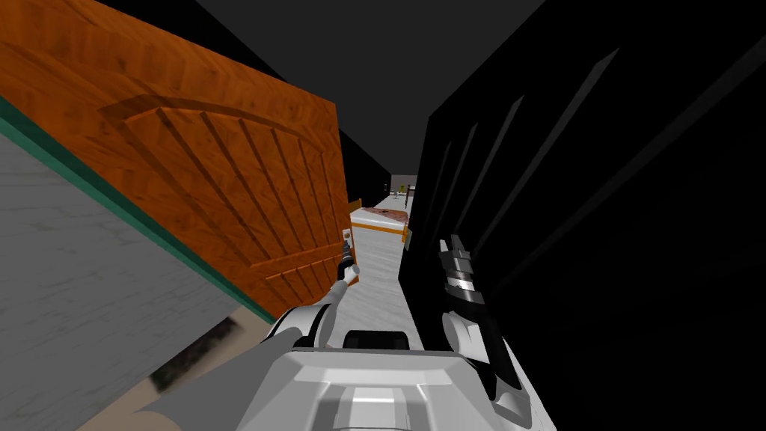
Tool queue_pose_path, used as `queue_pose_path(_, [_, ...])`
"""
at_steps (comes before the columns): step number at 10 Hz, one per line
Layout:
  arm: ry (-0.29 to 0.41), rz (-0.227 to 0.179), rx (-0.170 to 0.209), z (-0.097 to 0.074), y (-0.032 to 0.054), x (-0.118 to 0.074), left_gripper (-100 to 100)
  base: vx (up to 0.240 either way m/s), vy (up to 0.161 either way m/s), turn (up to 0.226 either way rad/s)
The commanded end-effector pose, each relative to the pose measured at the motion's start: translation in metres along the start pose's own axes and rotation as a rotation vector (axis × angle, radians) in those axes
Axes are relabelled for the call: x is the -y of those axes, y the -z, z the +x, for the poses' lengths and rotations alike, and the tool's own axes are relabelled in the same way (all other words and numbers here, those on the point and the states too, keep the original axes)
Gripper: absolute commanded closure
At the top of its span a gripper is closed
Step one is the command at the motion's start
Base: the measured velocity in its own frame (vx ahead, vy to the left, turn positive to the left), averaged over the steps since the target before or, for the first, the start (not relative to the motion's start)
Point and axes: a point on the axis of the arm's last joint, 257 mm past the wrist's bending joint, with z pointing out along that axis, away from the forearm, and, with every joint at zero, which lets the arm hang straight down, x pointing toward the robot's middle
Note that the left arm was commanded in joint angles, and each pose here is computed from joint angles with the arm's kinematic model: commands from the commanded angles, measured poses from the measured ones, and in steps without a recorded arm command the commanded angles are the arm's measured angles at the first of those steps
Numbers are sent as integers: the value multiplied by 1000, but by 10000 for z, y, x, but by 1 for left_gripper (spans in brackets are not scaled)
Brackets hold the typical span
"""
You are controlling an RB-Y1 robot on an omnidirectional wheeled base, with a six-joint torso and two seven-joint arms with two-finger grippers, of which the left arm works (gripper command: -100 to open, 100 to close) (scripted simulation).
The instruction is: Push the door open
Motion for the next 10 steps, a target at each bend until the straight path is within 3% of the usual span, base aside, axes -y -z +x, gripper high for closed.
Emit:
queue_pose_path(1, [-19, 15, 15, -153, -79, 49, -100, 57, 74, 43])
queue_pose_path(3, [-35, 29, 28, -288, -144, 94, -100, 121, 145, 7])
queue_pose_path(6, [-42, 36, 34, -350, -169, 112, -100, 102, 64, -3])
queue_pose_path(8, [-39, 34, 33, -327, -152, 100, -100, 200, 52, -19])
queue_pose_path(10, [-21, 21, 20, -186, -70, 43, -100, 203, 33, -20])
